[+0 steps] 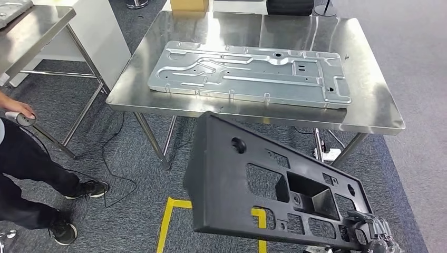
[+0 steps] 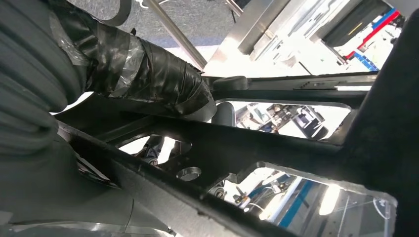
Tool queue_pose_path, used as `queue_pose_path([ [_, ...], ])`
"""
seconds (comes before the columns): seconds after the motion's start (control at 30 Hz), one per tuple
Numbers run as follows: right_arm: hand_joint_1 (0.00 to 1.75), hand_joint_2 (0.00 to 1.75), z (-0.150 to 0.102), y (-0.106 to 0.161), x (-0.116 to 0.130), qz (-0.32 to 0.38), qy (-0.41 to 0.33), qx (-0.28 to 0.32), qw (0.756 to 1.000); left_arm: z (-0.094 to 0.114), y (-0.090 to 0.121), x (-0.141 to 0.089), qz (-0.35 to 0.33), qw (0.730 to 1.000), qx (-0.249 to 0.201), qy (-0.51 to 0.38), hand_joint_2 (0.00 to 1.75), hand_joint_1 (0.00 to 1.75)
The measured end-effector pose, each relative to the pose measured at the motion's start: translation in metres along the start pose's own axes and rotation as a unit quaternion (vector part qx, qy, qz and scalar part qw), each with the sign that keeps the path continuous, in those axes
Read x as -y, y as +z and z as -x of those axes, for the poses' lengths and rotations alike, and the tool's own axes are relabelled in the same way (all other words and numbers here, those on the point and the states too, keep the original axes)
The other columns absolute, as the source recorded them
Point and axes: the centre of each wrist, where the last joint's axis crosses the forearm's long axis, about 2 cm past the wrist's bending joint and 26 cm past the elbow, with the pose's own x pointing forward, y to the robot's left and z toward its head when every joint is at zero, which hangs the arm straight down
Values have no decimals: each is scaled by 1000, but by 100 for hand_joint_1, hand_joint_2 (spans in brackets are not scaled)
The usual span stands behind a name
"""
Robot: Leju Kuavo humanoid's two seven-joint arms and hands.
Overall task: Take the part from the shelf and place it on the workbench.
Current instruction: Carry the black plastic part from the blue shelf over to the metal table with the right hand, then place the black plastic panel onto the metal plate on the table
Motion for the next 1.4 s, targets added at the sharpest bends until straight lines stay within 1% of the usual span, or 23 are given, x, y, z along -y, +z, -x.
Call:
queue_pose_path([
  [0.5, 175, 175, 1, 1, -1, -1, -2, -6, 1000, 3, 2, 1, 1, 1000, -4, 0, 175, 0],
  [0.83, 175, 175, 1, 2, -1, 0, -6, -17, 1000, 0, 0, 1, 1, 1000, -1, 1, 175, 0],
  [1.13, 175, 175, 2, 2, -2, 2, -9, -21, 1000, 3, 1, 0, 1, 1000, -4, -3, 175, 0],
  [1.23, 175, 175, 1, 1, -1, 4, -9, -19, 1000, 4, 3, 0, 2, 1000, -5, -4, 175, 0],
  [1.4, 175, 175, 1, 0, -1, 6, -10, -12, 1000, 1, 0, -1, 3, 1000, 0, -5, 175, 0],
])
